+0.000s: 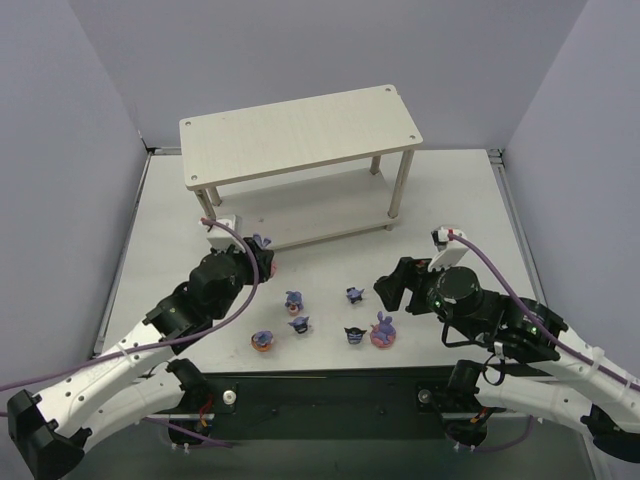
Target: Place and organize the plastic toys onto the shelf
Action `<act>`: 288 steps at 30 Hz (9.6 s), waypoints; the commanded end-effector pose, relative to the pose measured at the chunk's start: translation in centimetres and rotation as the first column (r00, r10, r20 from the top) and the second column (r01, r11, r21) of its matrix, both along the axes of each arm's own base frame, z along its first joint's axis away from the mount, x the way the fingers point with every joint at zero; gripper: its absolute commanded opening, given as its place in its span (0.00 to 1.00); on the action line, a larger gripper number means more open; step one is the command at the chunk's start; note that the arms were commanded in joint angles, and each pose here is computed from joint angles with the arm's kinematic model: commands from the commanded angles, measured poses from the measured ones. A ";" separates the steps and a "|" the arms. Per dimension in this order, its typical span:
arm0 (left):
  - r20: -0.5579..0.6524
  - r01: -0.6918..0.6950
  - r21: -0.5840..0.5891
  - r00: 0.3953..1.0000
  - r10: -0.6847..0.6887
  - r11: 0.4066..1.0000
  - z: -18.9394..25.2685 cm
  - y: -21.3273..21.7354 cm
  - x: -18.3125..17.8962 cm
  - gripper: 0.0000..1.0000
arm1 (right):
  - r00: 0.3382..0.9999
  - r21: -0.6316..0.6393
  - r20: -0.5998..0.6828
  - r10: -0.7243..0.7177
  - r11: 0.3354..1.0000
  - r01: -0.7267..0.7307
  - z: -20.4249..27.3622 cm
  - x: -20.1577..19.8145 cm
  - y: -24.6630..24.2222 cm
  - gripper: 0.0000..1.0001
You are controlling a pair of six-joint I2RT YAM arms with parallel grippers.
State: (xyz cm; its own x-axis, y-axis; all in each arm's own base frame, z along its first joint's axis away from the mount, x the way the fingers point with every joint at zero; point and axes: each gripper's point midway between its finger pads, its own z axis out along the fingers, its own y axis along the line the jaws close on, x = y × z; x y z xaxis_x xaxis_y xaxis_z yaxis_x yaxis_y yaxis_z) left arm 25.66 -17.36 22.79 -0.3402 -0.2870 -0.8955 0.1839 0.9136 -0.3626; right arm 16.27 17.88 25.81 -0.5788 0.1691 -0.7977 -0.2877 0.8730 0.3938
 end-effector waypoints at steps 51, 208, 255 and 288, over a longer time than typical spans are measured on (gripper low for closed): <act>0.162 -0.260 -0.122 0.947 0.278 0.958 -5.3 -0.3 14.9 0.00 | 0.999 -0.094 -0.015 -0.047 0.995 0.046 -3.0 0.6 -1.5 0.74; 0.107 -0.283 -0.072 0.951 0.290 0.956 3.5 15.7 -9.2 0.81 | 0.984 -0.276 0.103 0.145 0.955 -0.112 -20.6 -2.6 26.5 0.43; 0.091 -0.265 -0.062 0.959 0.270 0.962 3.0 15.0 -9.0 0.81 | 0.978 -0.304 0.151 0.142 0.948 -0.090 -8.5 16.5 19.7 0.26; 0.076 -0.275 -0.038 0.958 0.277 0.961 2.6 14.9 -8.6 0.81 | 0.979 -0.275 0.182 0.089 0.961 -0.036 -12.4 24.8 19.6 0.26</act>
State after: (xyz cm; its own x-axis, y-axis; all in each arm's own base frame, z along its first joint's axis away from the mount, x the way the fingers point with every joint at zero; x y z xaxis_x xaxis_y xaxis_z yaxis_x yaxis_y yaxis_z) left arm 16.79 -2.34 25.13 -0.1760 -0.3910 -0.9034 -0.0457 0.9200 -0.3893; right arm 39.14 36.42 11.17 -0.4692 -0.1576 -0.8689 -0.3895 0.9200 0.0434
